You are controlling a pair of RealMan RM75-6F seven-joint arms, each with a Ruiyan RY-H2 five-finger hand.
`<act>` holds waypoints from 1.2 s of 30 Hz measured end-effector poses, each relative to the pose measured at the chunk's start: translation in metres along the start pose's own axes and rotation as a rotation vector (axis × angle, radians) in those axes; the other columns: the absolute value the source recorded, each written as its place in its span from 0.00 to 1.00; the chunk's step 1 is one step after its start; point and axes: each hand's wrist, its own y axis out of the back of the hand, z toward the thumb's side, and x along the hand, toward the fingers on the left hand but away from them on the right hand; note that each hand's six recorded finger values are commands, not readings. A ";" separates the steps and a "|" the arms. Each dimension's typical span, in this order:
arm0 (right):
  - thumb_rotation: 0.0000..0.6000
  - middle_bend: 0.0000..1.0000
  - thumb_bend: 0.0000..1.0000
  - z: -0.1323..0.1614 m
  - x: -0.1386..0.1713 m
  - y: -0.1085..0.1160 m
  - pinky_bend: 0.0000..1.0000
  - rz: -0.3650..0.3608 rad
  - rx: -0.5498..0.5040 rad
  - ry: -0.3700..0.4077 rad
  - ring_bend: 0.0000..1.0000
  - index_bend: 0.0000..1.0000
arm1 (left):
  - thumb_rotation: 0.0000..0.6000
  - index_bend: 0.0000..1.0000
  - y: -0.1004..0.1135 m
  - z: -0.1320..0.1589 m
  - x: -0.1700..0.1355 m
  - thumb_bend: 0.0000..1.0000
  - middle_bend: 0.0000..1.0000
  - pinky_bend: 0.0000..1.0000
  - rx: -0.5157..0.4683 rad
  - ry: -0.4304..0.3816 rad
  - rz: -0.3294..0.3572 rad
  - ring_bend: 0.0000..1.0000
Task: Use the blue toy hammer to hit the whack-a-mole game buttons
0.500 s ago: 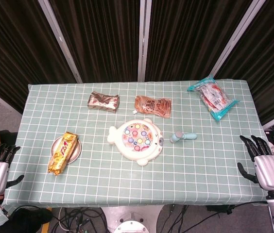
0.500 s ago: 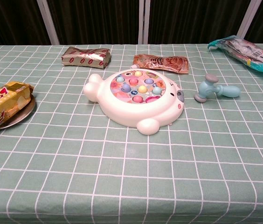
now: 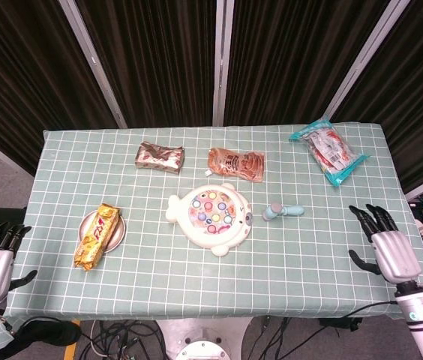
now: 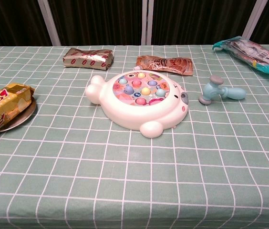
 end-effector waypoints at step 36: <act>1.00 0.39 0.28 0.065 -0.175 -0.112 0.22 0.272 -0.013 0.071 0.22 0.42 | 1.00 0.18 -0.014 -0.014 -0.001 0.03 0.16 0.02 -0.012 0.030 -0.050 0.07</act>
